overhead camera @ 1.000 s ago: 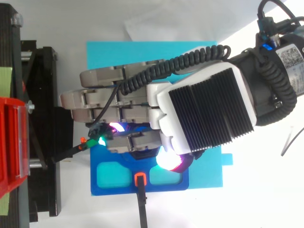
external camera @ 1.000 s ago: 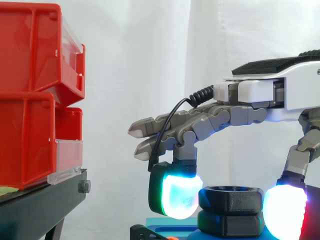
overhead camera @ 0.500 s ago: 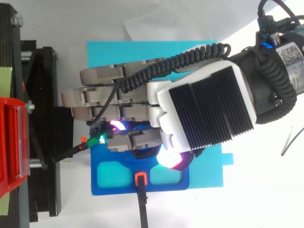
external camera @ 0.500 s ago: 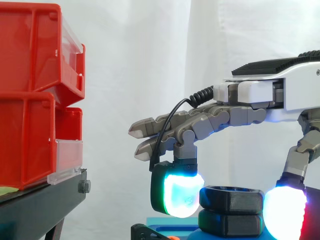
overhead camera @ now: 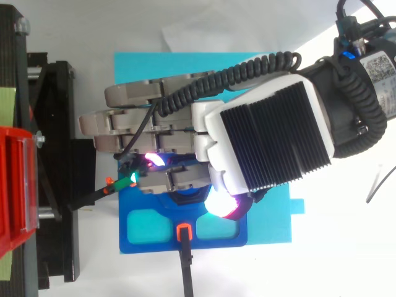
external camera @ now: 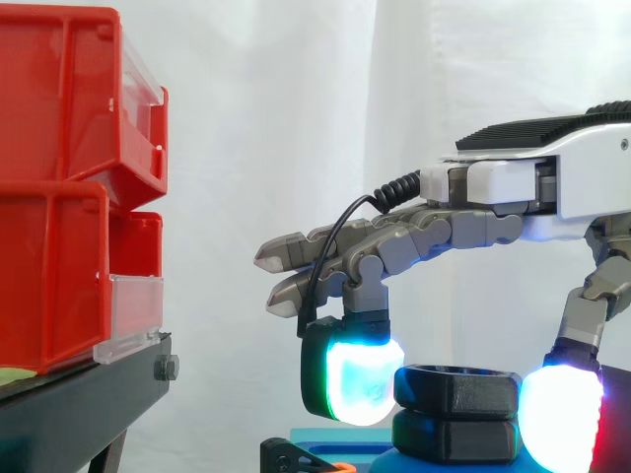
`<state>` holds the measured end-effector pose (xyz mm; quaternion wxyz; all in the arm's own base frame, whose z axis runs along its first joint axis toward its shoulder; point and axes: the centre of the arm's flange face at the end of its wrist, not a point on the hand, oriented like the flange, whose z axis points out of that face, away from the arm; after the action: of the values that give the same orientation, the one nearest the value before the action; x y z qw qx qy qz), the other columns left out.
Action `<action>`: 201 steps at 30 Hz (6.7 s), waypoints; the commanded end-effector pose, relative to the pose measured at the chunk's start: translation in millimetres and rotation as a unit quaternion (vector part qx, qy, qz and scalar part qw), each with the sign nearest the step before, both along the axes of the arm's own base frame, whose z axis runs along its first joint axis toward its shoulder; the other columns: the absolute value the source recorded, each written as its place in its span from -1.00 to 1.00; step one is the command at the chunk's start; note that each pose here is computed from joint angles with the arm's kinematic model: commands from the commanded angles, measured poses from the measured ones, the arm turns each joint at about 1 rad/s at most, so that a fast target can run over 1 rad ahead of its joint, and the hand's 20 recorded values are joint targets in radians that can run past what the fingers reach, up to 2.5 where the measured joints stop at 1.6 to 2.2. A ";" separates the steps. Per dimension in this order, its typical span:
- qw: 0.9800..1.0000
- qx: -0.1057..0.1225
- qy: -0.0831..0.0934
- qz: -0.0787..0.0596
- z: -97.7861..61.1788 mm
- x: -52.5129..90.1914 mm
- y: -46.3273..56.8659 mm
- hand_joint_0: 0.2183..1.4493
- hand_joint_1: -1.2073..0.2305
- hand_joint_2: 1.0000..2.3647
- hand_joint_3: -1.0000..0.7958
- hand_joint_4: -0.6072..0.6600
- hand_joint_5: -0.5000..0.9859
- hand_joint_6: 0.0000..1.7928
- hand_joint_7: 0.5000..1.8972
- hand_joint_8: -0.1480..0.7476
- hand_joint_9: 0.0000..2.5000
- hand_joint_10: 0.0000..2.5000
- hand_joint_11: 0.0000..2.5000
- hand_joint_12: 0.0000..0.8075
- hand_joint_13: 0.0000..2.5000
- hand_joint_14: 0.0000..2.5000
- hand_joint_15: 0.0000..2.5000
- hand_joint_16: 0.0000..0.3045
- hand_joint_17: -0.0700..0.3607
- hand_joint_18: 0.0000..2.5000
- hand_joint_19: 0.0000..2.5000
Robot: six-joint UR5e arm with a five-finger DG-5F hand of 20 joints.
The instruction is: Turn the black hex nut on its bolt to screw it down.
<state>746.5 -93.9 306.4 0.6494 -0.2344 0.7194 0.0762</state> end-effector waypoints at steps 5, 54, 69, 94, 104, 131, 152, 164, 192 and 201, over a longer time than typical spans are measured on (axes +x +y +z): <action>1.000 0.000 0.000 0.000 -0.1 -0.1 -0.2 -0.46 -0.25 -0.99 -0.32 0.26 -0.54 -0.33 0.13 -0.18 -0.72 -1.00 -1.00 -0.24 -0.90 -1.00 -1.00 -0.66 -0.13 -0.80 -0.97; 1.000 0.010 0.006 0.025 83.4 -20.6 2.6 -0.82 0.08 -1.00 -0.44 0.28 -0.65 -0.44 -0.44 -0.08 -0.82 -1.00 -1.00 -0.02 -0.98 -1.00 -1.00 -0.52 0.10 -0.84 -0.96; 0.999 0.023 0.016 0.024 92.6 -99.2 -16.7 -0.79 0.08 -1.00 -0.44 0.26 -0.65 -0.44 -0.45 -0.10 -0.82 -1.00 -1.00 -0.04 -0.98 -1.00 -1.00 -0.53 0.07 -0.85 -0.97; 0.931 0.306 0.084 -0.179 84.0 -200.7 -34.0 -0.73 0.06 -1.00 -0.44 0.25 -0.64 -0.44 -0.45 -0.11 -0.81 -1.00 -1.00 -0.07 -0.98 -1.00 -1.00 -0.55 0.03 -0.86 -0.96; 0.862 0.442 0.136 -0.209 80.2 -203.8 -35.9 -0.72 0.02 -1.00 -0.44 0.25 -0.64 -0.44 -0.47 -0.10 -0.79 -1.00 -1.00 -0.08 -0.95 -1.00 -1.00 -0.56 0.03 -0.82 -0.97; 0.821 0.508 0.147 -0.213 81.2 -202.1 -35.7 -0.64 0.06 -1.00 -0.44 0.28 -0.62 -0.44 -0.45 -0.09 -0.73 -1.00 -1.00 -0.13 -0.93 -1.00 -1.00 -0.58 -0.01 -0.82 -0.99; 0.821 0.508 0.147 -0.213 81.2 -202.1 -35.7 -0.63 0.05 -1.00 -0.44 0.27 -0.62 -0.44 -0.46 -0.10 -0.73 -1.00 -1.00 -0.13 -0.92 -1.00 -1.00 -0.58 -0.01 -0.82 -0.99; 0.821 0.508 0.147 -0.213 81.2 -202.1 -35.7 -0.63 0.06 -1.00 -0.44 0.27 -0.62 -0.44 -0.46 -0.10 -0.73 -1.00 -1.00 -0.12 -0.92 -1.00 -1.00 -0.58 -0.01 -0.82 -0.99; 0.821 0.508 0.147 -0.213 81.2 -202.1 -35.7 -0.61 0.07 -1.00 -0.44 0.26 -0.62 -0.44 -0.47 -0.10 -0.73 -1.00 -1.00 -0.14 -0.91 -1.00 -1.00 -0.59 -0.03 -0.81 -0.98; 0.821 0.508 0.147 -0.213 81.2 -202.1 -35.7 -0.61 0.07 -1.00 -0.44 0.26 -0.62 -0.44 -0.47 -0.10 -0.72 -1.00 -1.00 -0.14 -0.90 -1.00 -1.00 -0.60 -0.04 -0.81 -0.98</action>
<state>544.4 -129.5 387.5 0.5626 0.3019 0.6978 0.3248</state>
